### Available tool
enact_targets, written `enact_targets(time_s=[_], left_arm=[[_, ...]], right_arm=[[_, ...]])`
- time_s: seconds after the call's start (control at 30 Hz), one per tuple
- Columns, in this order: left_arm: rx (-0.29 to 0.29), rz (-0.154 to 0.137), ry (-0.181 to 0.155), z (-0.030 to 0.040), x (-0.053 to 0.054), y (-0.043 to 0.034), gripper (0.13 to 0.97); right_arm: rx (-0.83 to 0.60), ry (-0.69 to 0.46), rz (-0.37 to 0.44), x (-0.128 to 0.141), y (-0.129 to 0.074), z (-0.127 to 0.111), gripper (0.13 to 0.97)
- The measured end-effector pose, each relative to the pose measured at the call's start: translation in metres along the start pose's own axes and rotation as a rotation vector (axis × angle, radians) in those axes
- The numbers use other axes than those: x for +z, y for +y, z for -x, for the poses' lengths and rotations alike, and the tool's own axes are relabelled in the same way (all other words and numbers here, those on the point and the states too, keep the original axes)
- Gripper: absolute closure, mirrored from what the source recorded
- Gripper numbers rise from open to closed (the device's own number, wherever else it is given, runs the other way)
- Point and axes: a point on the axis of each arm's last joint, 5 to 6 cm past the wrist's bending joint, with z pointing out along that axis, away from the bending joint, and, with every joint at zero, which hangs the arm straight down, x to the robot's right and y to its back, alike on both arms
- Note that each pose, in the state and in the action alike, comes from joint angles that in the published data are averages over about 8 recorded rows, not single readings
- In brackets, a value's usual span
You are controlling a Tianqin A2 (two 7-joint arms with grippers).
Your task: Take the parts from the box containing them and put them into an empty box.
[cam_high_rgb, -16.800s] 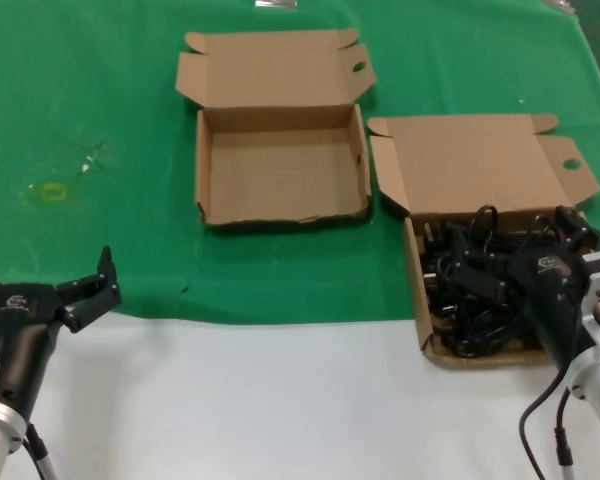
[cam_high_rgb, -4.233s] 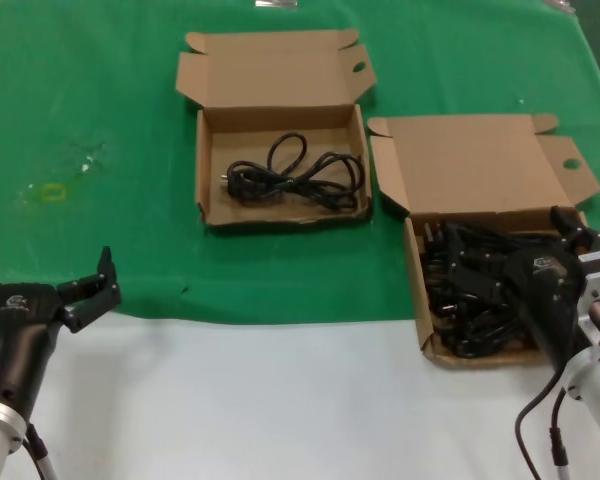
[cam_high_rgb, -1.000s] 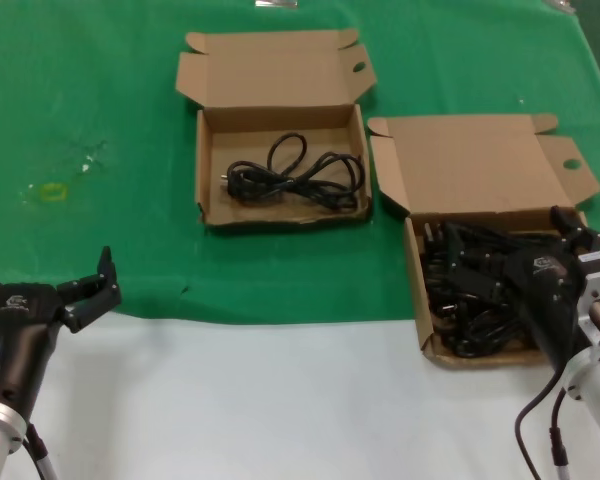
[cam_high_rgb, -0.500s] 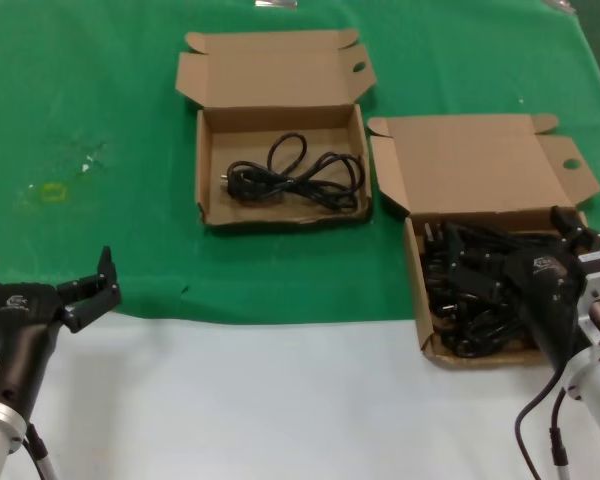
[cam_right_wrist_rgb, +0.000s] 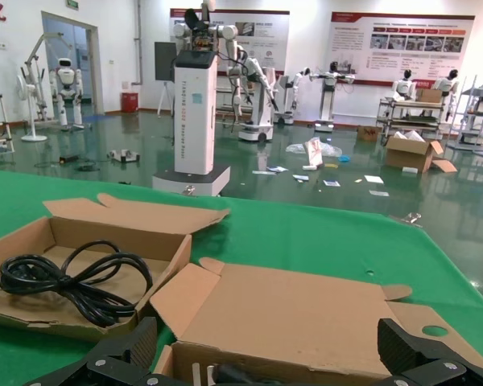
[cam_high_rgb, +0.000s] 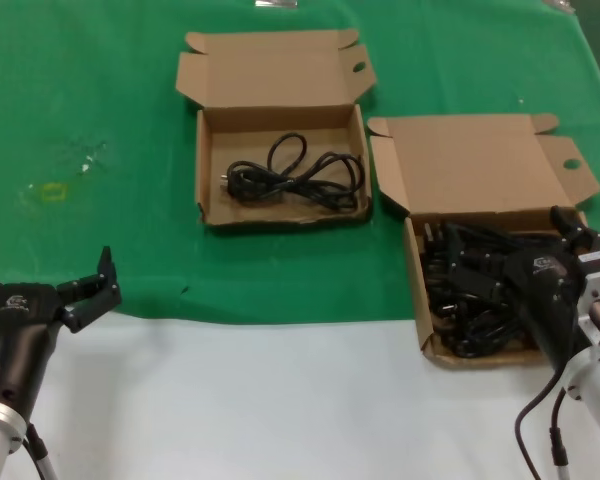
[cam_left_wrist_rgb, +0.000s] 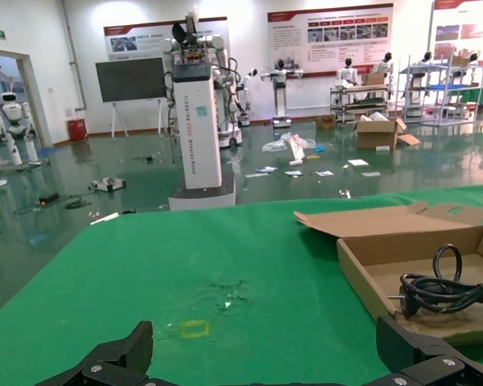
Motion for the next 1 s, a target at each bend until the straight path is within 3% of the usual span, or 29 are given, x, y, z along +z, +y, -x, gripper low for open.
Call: enact_targets(time_s=[1.0], left_arm=[[0.000,0.000,0.000,0.0000,0.0000,0.0000,0.132]], right_arm=[[0.000,0.000,0.000,0.0000,0.0000,0.0000,0.130]])
